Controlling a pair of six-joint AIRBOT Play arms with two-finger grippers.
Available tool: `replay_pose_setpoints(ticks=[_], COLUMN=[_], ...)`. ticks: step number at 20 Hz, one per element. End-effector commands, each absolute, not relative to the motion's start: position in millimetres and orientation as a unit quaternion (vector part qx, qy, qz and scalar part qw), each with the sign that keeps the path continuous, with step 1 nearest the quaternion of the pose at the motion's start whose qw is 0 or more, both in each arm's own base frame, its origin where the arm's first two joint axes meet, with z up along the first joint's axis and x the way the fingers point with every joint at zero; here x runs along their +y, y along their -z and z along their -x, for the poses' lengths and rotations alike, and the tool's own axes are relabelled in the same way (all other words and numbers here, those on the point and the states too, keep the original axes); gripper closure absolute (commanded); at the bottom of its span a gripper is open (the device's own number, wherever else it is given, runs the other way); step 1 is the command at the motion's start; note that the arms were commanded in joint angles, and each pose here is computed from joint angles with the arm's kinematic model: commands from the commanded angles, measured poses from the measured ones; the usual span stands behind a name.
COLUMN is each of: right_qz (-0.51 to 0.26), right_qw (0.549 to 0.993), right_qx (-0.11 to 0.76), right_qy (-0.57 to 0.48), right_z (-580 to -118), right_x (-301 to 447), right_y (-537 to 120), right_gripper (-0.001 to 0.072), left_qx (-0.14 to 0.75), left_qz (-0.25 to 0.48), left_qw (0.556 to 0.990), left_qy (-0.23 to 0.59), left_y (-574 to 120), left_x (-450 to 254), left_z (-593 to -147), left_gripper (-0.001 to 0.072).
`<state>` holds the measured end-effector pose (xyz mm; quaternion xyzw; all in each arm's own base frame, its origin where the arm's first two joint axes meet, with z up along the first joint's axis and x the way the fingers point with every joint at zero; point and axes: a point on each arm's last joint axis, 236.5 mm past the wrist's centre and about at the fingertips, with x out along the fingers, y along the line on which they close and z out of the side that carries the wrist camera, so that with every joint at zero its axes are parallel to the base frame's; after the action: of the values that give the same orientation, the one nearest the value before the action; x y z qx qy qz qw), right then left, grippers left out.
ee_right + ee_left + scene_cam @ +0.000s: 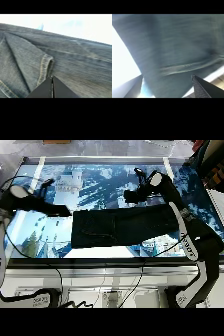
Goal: Fold the clothes and pants, and hang the long-sleeved shirts on hangers.
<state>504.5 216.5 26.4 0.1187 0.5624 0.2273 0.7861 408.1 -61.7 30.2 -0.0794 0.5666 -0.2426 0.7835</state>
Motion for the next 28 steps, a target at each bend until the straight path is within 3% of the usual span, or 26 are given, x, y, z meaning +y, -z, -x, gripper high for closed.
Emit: replay_pose_setpoints(ticks=[1, 6, 11, 15, 17, 20, 21, 22, 23, 28], right_qz=[-0.109, -0.11, -0.108, -0.11, -0.11, -0.109, -0.109, -0.109, -0.109, -0.117], right_qw=[0.799, 0.797, 0.793, 0.793, 0.793, 0.792, 0.792, 0.792, 0.791, 0.801], right_qx=[0.552, 0.553, 0.559, 0.559, 0.559, 0.559, 0.56, 0.56, 0.561, 0.547], right_qy=[-0.214, -0.215, -0.216, -0.217, -0.217, -0.218, -0.218, -0.218, -0.218, -0.214], right_z=[-509, -508, -504, -504, -504, -504, -504, -503, -503, -511], right_x=[198, 199, 199, 199, 199, 199, 199, 199, 199, 200], right_y=[-38, -37, -37, -37, -37, -37, -37, -37, -37, -40], right_gripper=[0.0668, 0.0669, 0.0668, 0.0668, 0.0668, 0.0668, 0.0668, 0.0668, 0.0668, 0.0668], left_qx=[0.55, 0.55, 0.569, 0.594, 0.61, 0.616, 0.614, 0.612, 0.612, 0.604], left_qz=[0.14, 0.21, 0.217, 0.211, 0.203, 0.184, 0.177, 0.172, 0.169, 0.171], left_qw=[0.794, 0.784, 0.765, 0.743, 0.727, 0.724, 0.728, 0.73, 0.73, 0.726], left_qy=[0.22, 0.198, 0.21, 0.226, 0.241, 0.25, 0.25, 0.251, 0.255, 0.281], left_y=[-10, 48, 73, 97, 110, 124, 125, 126, 125, 102], left_x=[-8, -11, -33, -55, -73, -94, -98, -102, -106, -119], left_z=[-402, -389, -390, -385, -379, -379, -381, -383, -382, -383], left_gripper=[0.0103, 0.0103, 0.0104, 0.0144, 0.0215, 0.0227, 0.0345, 0.0544, 0.0684, 0.0682])
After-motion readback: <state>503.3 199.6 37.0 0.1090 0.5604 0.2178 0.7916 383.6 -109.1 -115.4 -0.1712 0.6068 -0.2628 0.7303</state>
